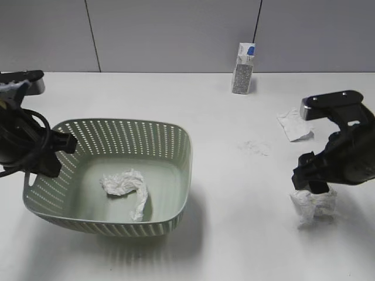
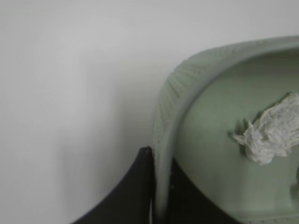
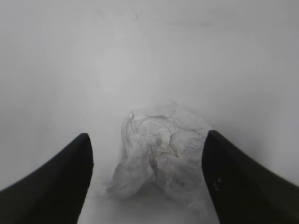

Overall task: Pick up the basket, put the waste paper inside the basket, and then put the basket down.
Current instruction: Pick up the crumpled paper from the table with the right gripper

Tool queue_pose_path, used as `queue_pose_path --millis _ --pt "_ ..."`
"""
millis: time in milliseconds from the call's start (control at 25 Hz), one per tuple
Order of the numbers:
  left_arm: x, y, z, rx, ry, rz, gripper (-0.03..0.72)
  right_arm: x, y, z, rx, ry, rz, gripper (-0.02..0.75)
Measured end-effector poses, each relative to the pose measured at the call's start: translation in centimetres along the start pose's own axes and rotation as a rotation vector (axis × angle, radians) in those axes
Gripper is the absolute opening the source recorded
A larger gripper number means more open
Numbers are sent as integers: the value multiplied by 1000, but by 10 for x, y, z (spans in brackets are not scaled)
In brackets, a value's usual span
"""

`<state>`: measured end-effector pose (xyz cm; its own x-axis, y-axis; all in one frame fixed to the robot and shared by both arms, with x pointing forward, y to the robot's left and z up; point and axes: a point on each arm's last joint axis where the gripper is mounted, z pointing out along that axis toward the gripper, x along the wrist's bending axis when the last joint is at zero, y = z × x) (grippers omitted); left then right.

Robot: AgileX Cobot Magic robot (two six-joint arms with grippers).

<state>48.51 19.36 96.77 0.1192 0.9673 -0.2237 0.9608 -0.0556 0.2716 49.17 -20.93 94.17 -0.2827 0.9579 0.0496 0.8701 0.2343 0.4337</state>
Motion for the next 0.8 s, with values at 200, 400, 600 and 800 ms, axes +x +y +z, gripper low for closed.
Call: queue_pose_path --millis 200,400,600,800 --pt "-9 0 16 52 1 26 3 -4 -20 35 24 -14 14 572" --pt "-8 -1 20 68 5 22 3 -6 -22 61 42 -22 3 496" --pt "-8 -2 20 79 6 22 3 9 -19 53 19 2 -34 92" --pt "-8 -2 20 82 6 21 3 54 22 -9 -213 100 -153 39"
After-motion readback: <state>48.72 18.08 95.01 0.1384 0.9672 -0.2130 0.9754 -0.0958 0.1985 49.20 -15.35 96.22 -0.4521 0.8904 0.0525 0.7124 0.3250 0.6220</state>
